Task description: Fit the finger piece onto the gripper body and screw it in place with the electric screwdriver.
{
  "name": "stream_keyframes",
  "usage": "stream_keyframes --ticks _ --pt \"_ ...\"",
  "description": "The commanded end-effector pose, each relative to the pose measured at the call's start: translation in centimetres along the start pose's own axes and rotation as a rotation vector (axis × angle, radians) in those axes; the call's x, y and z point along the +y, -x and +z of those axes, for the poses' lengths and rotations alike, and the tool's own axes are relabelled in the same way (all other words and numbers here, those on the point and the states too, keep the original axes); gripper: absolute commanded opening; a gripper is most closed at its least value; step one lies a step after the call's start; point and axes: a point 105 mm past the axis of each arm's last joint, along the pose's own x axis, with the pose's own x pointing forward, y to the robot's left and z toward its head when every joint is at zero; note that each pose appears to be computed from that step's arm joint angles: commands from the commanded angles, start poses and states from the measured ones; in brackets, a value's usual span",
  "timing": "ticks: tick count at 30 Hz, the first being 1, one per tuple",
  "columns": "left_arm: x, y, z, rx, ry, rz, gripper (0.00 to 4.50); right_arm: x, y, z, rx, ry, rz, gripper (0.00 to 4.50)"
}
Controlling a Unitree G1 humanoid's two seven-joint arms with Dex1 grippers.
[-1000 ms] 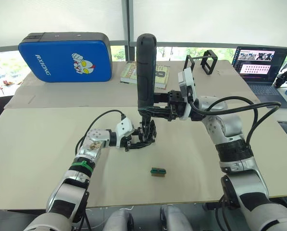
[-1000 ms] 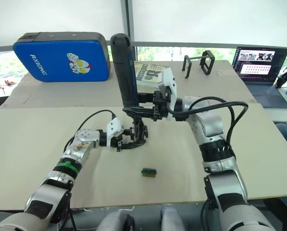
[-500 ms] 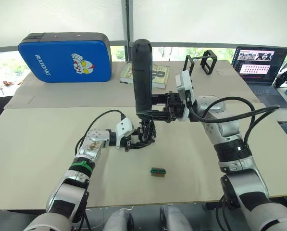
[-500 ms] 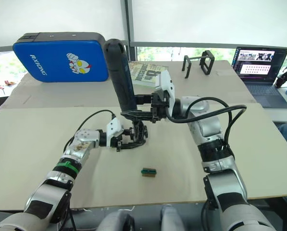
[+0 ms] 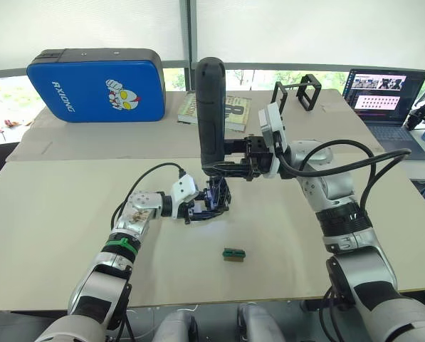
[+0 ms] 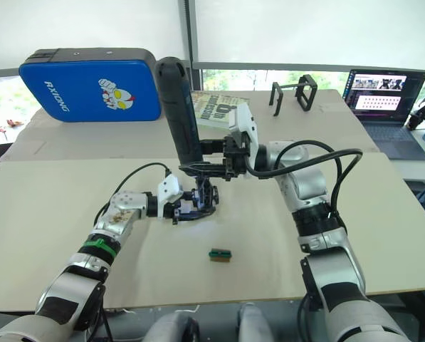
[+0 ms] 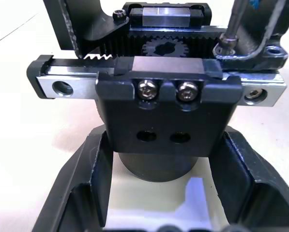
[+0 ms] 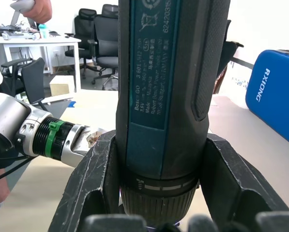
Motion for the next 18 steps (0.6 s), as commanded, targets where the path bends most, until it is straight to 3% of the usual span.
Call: stream_keyframes --ticks 1,13,18 --pt "0.7 1.0 1.0 -0.026 -0.051 0.029 2.3 -0.2 1.3 -4.2 0.15 -0.093 -0.048 1.91" --pt "0.5 0.9 1.0 -0.03 -0.052 0.023 2.3 -0.2 1.5 -4.1 0.159 -0.074 -0.056 1.91" --pt "0.5 1.0 0.8 -0.025 -0.051 0.023 2.3 -0.5 1.7 -2.8 0.138 -0.045 -0.07 1.91"
